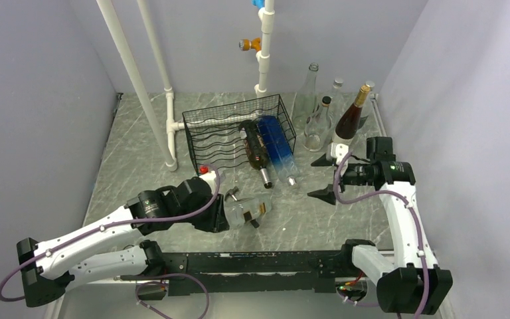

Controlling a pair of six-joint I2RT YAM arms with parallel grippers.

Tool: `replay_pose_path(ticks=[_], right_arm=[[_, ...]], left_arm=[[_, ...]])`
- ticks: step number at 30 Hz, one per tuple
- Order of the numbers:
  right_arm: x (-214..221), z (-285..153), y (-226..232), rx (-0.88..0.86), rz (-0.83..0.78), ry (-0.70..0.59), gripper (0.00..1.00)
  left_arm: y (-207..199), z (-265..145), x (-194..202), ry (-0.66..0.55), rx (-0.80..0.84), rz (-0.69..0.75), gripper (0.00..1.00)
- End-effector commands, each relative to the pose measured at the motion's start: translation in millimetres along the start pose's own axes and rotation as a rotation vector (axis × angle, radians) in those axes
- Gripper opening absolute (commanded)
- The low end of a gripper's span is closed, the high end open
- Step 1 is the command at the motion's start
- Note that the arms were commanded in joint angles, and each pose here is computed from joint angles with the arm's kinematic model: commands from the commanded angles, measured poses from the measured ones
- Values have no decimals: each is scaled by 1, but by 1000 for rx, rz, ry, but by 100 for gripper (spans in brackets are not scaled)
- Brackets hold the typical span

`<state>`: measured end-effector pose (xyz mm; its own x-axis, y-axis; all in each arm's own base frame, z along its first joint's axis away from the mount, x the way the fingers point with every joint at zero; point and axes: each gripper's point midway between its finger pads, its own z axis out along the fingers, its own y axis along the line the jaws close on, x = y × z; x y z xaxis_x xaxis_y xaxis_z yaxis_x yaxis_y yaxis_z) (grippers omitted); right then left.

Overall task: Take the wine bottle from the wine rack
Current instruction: Pick up the wine bottle from the wine rack.

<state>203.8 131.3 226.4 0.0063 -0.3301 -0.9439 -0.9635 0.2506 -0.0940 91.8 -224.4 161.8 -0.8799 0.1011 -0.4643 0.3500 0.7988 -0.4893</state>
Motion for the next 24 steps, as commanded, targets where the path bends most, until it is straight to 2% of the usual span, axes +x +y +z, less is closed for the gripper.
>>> replay_pose_path(ticks=[1, 5, 13, 24], right_arm=[[-11, 7, 26, -133, -227, -20, 100], [-19, 20, 41, -202, -285, -72, 100], [-13, 37, 49, -241, -324, -46, 100], [-11, 45, 67, -285, -294, -57, 100]], left_arm=[[-47, -21, -24, -52, 174, 42, 0], [-57, -25, -29, -47, 201, 54, 0], [-77, -14, -35, 2, 237, 60, 0], [-113, 3, -55, 43, 290, 37, 0]])
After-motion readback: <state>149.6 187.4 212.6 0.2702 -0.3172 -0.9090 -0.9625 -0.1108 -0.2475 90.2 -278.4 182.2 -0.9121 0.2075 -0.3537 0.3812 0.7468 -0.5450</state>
